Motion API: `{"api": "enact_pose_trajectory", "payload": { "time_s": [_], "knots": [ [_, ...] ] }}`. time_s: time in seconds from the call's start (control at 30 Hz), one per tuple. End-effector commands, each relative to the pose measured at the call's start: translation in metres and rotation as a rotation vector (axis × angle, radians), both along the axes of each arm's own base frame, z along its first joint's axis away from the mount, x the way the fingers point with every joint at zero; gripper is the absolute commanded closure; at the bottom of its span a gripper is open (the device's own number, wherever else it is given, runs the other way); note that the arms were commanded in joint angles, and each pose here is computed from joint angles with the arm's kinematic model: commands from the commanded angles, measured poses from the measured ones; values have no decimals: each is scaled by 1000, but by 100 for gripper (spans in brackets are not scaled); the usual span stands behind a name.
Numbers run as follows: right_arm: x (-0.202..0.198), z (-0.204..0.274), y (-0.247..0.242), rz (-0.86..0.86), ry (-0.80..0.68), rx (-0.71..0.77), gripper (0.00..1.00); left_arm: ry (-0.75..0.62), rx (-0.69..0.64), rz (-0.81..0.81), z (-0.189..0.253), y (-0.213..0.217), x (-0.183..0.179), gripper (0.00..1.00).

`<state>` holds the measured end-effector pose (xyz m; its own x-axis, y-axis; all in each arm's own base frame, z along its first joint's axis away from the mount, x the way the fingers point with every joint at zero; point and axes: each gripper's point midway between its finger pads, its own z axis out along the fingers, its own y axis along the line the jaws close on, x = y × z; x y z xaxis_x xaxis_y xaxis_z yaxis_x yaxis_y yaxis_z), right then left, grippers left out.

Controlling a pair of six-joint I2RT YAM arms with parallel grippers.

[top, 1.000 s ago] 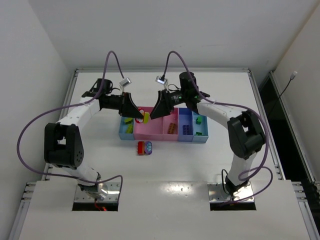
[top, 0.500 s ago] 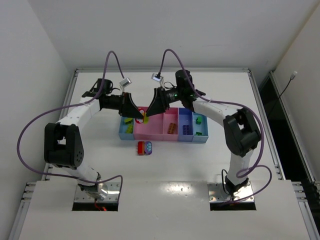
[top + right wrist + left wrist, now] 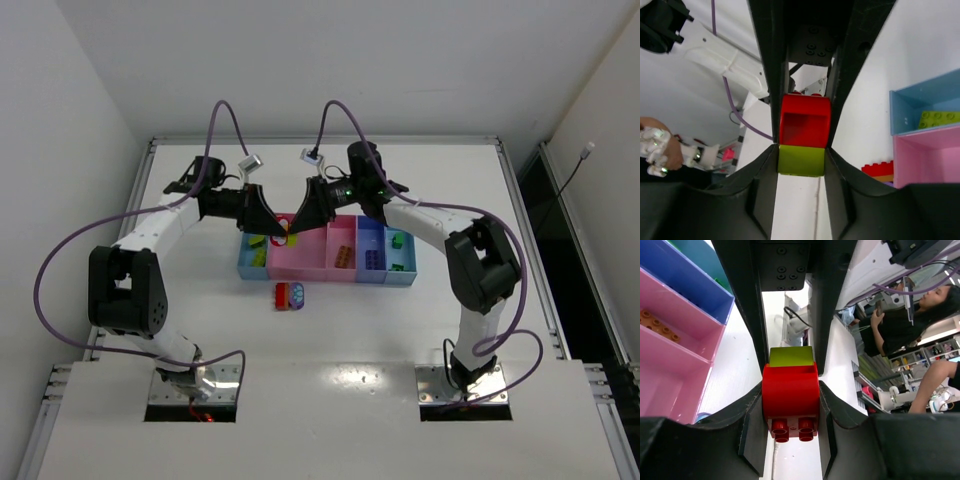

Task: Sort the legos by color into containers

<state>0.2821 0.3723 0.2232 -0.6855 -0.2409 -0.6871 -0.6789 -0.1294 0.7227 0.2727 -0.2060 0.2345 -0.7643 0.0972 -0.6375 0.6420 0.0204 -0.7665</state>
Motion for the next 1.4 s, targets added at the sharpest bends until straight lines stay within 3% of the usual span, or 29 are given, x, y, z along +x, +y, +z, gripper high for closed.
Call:
{"api": "enact_pose_trajectory", "payload": {
  "time_s": [0.0, 0.07, 0.1, 0.13, 0.23, 0.57, 0.77, 0.87, 0.93, 0.97, 1.07, 1.1, 1.23, 1.37],
  "knots": [
    [-7, 3, 5, 34, -37, 14, 61, -94, -50, -35, 21, -3, 1, 88],
    [-7, 1, 5, 36, -48, 15, 68, -94, -50, -35, 21, -3, 1, 88],
    [-7, 3, 5, 36, -46, 13, 82, -94, -50, -35, 21, -3, 1, 88],
    [-7, 2, 5, 36, -38, 9, 88, -94, -50, -35, 21, -3, 1, 88],
    [-6, 0, 5, 29, -51, 6, 100, -104, -43, -30, 20, -3, 2, 88],
    [-26, 2, -17, 50, -69, 22, 100, -93, -17, 108, 12, 34, 23, 88],
    [-30, -10, -36, 22, -70, -19, 100, -119, -24, 112, 18, 37, 28, 88],
    [-17, -12, -52, -61, -111, -59, 100, -133, 48, 113, 8, 26, 28, 88],
    [-5, -21, -65, -159, -180, -147, 100, -173, 179, 138, -7, 13, 30, 89],
    [11, -27, -74, -249, -219, -211, 100, -194, 299, 203, -19, 15, 38, 89],
    [37, -30, -99, -440, -306, -329, 100, -196, 427, 308, -37, 5, 50, 98],
    [40, -33, -104, -487, -312, -360, 100, -195, 517, 408, -48, 14, 63, 100],
    [59, -17, -132, -684, -356, -393, 100, -189, 589, 432, -68, 0, 69, 100],
    [56, -8, -140, -722, -370, -388, 100, -179, 654, 485, -89, -4, 86, 98]
  ]
}}
